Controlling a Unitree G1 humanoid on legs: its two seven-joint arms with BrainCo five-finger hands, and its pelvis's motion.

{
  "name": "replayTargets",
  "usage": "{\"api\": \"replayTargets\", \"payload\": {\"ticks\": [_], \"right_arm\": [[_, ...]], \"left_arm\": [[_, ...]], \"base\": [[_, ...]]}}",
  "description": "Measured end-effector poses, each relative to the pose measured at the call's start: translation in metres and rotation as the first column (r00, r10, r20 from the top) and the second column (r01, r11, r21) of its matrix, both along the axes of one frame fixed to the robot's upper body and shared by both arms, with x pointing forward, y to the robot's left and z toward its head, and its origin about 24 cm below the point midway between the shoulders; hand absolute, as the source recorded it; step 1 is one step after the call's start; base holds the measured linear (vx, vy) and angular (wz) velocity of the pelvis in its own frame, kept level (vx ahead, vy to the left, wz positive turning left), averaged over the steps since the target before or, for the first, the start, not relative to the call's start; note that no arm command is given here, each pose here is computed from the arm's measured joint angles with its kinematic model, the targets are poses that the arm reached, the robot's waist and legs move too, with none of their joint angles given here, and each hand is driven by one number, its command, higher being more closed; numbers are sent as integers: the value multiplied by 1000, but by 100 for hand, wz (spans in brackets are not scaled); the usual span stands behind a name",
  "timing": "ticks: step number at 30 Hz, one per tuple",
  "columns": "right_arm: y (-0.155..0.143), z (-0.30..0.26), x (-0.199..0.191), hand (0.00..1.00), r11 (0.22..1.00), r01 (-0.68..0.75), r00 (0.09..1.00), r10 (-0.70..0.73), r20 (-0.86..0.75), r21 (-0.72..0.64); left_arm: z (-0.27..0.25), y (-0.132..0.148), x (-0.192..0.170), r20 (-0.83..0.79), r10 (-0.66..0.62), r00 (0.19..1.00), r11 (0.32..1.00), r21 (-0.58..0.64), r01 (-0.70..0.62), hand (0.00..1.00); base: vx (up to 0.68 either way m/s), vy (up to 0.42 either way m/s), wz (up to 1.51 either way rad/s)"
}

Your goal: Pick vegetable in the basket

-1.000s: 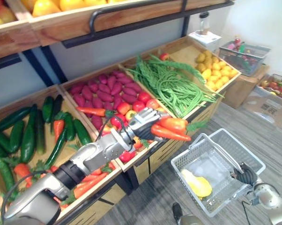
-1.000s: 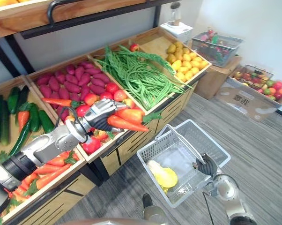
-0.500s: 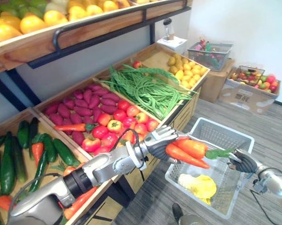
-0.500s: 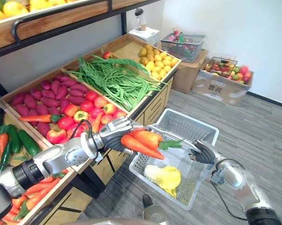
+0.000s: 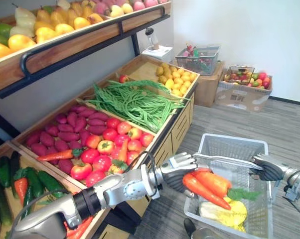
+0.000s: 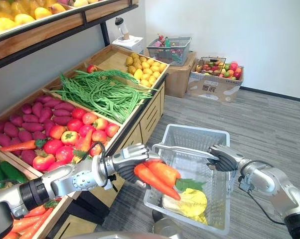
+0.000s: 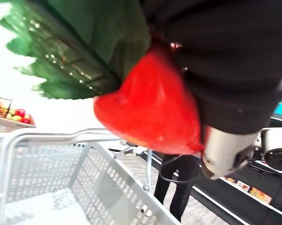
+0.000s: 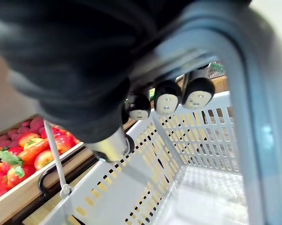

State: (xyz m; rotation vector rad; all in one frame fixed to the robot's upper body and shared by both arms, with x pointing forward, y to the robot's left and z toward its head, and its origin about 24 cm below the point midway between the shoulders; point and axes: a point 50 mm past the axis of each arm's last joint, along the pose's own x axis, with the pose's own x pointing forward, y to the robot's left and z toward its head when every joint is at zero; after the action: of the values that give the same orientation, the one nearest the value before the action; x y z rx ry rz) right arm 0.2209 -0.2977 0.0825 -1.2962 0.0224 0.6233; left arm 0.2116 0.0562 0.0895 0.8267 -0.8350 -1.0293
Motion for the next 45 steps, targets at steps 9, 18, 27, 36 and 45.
{"api": "replayTargets", "payload": {"ticks": [9, 18, 27, 36, 45], "right_arm": [[11, 15, 2, 100, 996, -74, 997, 73, 30, 54], [27, 16, 6, 100, 984, -169, 986, 169, 14, 46], [38, 25, 17, 100, 972, -234, 972, 234, 7, 20], [52, 31, 26, 100, 952, -297, 954, 298, -5, 73], [61, 36, 32, 100, 943, -325, 945, 326, -5, 70]], "left_arm": [[-23, -12, -5, -111, 4, 994, 999, 38, 0, 100], [-66, -20, 1, -229, 132, 964, 982, 163, -96, 100], [-95, -34, 9, -288, 236, 928, 949, 274, -156, 100], [-107, -42, 23, -289, 350, 891, 911, 327, -252, 100], [-113, -40, 36, -295, 445, 846, 876, 341, -341, 0]], "base": [[-25, -1, -5], [-5, -2, -1], [-6, -3, -6], [-13, 15, -7], [-3, 11, -3]]}}
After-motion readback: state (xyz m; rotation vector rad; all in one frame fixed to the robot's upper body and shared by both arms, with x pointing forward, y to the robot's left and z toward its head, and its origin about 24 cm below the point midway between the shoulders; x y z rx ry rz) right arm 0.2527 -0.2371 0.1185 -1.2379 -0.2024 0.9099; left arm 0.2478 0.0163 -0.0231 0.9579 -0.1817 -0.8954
